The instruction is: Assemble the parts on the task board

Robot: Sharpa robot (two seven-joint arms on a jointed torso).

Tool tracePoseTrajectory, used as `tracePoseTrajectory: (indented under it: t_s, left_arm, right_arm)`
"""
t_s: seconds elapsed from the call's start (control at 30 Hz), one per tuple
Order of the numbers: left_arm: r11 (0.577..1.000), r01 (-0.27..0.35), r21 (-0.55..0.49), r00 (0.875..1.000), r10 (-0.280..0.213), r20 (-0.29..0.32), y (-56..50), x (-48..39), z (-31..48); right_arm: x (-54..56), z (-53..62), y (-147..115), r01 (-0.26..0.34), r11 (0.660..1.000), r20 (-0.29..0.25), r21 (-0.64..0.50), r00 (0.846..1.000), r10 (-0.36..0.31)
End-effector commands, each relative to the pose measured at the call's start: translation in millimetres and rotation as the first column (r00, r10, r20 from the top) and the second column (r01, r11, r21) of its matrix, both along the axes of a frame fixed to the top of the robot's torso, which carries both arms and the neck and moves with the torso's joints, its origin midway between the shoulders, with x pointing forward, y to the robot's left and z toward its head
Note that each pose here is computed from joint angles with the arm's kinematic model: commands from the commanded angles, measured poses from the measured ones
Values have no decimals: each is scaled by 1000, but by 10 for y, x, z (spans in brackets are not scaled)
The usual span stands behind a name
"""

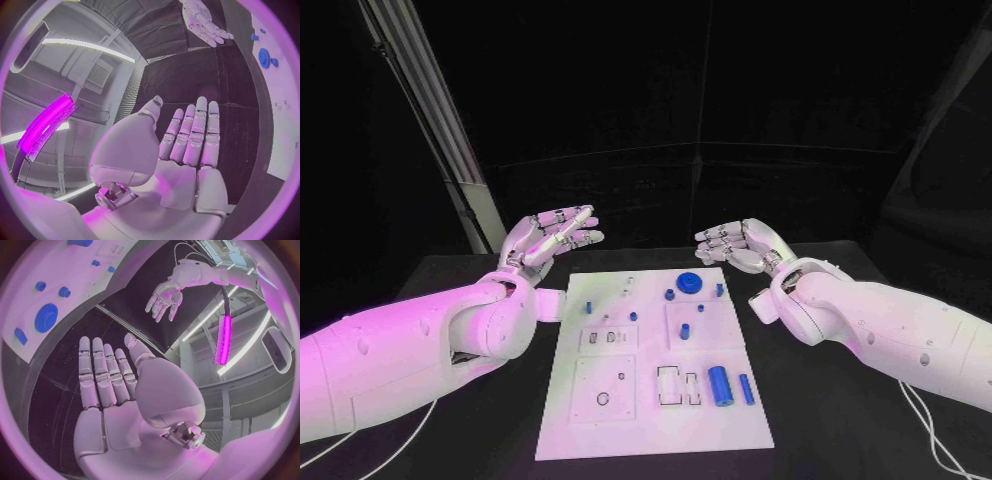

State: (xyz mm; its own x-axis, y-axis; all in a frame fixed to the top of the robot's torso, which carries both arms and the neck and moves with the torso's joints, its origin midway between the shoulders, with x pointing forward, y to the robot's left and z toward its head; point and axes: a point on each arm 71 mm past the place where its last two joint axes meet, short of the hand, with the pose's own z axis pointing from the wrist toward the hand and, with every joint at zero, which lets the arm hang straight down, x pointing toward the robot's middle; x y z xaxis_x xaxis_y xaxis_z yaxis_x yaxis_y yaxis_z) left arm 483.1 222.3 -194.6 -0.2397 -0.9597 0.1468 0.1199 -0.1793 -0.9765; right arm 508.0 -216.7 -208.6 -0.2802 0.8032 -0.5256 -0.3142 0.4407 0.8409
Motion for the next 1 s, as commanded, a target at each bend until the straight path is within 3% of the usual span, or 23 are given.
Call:
tracePoseTrajectory:
  t_s: [0.03, 0.3, 0.53, 0.77, 1.0]
  left_arm:
    - [998, 58, 0, 998, -58, 16, -67, -68, 42]
    - [992, 125, -27, 992, -125, 2, -231, -180, 71]
    - [987, 157, -41, 988, -157, -6, -315, -207, 70]
    - [985, 166, -46, 986, -166, -9, -323, -195, 58]
    - [984, 168, -59, 985, -169, -19, -330, -198, 54]
  right_arm:
    - [30, 65, 90, -60, 958, 62, -280, 995, 80]
    - [122, 196, 221, -40, 834, 130, -551, 983, 133]
    - [162, 214, 320, -17, 738, 160, -675, 973, 169]
    - [173, 203, 413, -29, 673, 148, -739, 968, 204]
    - [179, 197, 449, -42, 634, 132, -772, 966, 224]
